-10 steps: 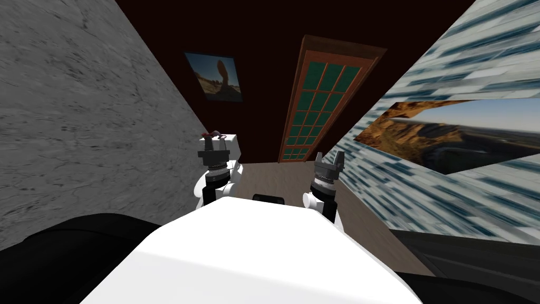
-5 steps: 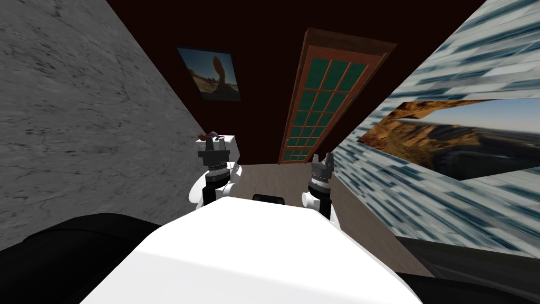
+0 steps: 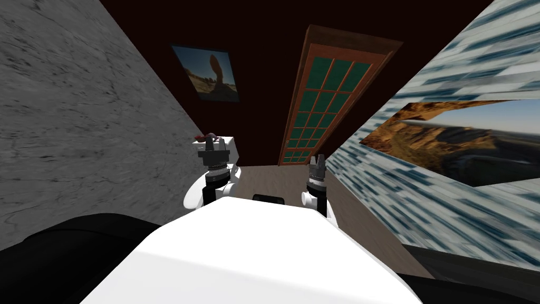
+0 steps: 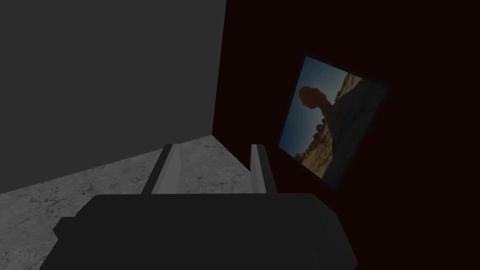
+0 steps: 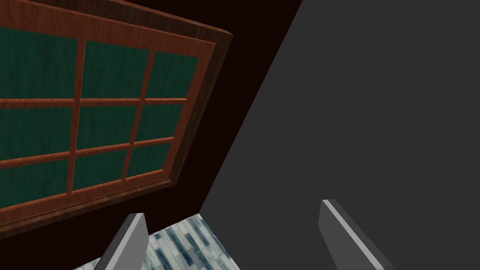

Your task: Pull the door open

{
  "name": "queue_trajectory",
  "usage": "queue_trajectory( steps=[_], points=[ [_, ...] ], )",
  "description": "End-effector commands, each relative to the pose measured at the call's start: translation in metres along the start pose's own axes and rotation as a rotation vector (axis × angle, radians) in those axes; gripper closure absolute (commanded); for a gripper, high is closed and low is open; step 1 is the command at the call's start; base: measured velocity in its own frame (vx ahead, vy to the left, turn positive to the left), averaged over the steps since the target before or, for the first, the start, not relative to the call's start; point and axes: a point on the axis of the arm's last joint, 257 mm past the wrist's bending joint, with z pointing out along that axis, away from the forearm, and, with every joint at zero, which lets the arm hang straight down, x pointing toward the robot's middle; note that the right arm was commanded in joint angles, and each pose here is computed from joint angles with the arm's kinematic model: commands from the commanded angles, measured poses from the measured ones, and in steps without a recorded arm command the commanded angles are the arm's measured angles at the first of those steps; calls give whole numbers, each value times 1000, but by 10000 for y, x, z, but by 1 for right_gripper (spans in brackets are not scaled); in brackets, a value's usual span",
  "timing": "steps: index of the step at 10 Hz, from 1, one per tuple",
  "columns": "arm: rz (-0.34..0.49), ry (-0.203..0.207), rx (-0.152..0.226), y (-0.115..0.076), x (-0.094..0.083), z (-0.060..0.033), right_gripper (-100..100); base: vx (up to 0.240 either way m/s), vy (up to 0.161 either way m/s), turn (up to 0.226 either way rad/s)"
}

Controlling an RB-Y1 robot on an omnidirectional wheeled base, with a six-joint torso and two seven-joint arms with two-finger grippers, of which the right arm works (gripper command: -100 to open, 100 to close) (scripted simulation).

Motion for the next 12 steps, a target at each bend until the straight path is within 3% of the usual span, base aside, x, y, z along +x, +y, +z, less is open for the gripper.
queue_trajectory(
  steps=[1, 12],
  points=[
    [-44, 15, 16, -125, 51, -43, -100, 138, -13, 12],
    [-323, 127, 119, -932, 219, -329, -100, 97, -8, 8]
  ],
)
